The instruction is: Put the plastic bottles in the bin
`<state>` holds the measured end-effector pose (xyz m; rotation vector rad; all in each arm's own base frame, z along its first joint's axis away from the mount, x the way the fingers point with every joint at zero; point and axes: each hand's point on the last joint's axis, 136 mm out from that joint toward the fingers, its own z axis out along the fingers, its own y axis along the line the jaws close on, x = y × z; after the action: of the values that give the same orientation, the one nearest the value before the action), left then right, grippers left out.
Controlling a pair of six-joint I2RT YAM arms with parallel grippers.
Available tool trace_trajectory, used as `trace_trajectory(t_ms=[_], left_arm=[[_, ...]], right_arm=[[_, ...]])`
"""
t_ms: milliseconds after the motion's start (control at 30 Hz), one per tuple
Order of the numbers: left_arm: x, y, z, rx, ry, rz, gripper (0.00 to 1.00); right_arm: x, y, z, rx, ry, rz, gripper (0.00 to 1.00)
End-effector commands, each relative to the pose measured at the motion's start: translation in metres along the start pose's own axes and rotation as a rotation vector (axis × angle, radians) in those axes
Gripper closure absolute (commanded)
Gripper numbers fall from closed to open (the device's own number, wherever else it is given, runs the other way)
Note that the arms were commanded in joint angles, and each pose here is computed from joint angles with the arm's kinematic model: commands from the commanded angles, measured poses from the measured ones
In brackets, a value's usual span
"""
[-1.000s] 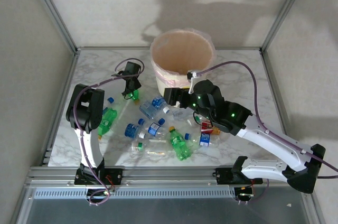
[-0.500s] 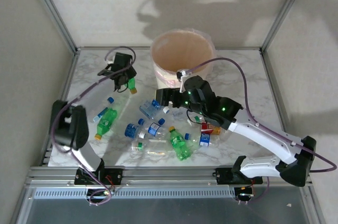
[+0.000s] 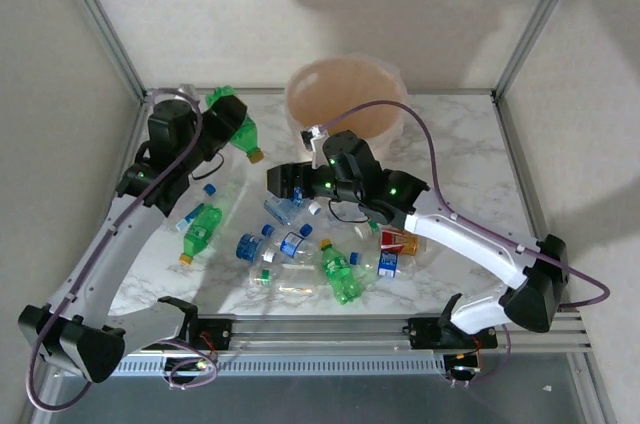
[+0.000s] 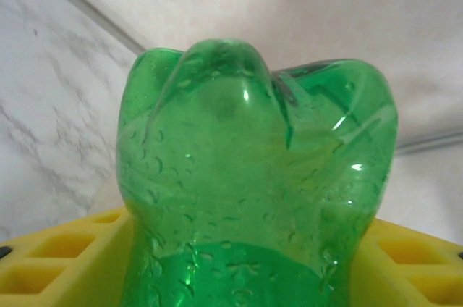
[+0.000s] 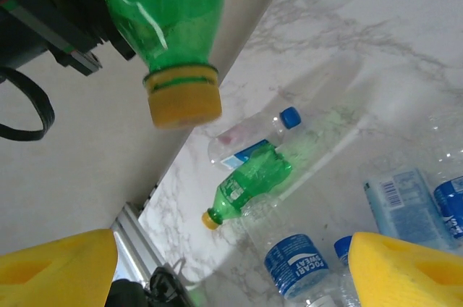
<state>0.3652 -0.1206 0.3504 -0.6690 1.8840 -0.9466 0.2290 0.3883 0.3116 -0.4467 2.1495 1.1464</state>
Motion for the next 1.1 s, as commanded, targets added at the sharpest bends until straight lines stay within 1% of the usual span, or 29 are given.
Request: trace_trajectory(t_ms=[0,133,267,433,767,867,1000,1067], left_arm=[[0.023,-0.009,-0.003,0.070,0.094,-0.066,0.38],[0.038,-0.015,-0.008,0.098,0.131,-0.075,0.38],[0.047,-0.019,-0.012,0.133,0.157,-0.098,0.39],[0.051,-0.023,-0.017,0.155,0.169,-0.098,0.38],[0.060,-0.017,-0.017,0.146,0.194,-0.089,0.39],[0.061,-0.014,-0.015,0.138,0.192,-0.075,0.39],[0.060,-0.013,-0.012,0.128,0.190,-0.062,0.38],[0.058,-0.015,-0.011,0.132,0.184,-0.062,0.36]], right_arm=[[-0.009,0.026,0.001,-0.098,-0.011,-0.006,0.17],[-0.006,0.024,0.009,-0.093,0.005,0.003,0.18],[-0.004,0.027,0.016,-0.103,0.013,0.003,0.22],[-0.005,0.027,0.018,-0.096,0.005,0.003,0.32],[0.000,0.031,0.023,-0.103,0.013,0.005,0.55],[0.000,0.033,0.022,-0.106,0.012,0.002,0.63],[0.000,0.035,0.021,-0.109,0.007,-0.003,0.72],[-0.001,0.035,0.020,-0.104,0.007,-0.005,0.75]])
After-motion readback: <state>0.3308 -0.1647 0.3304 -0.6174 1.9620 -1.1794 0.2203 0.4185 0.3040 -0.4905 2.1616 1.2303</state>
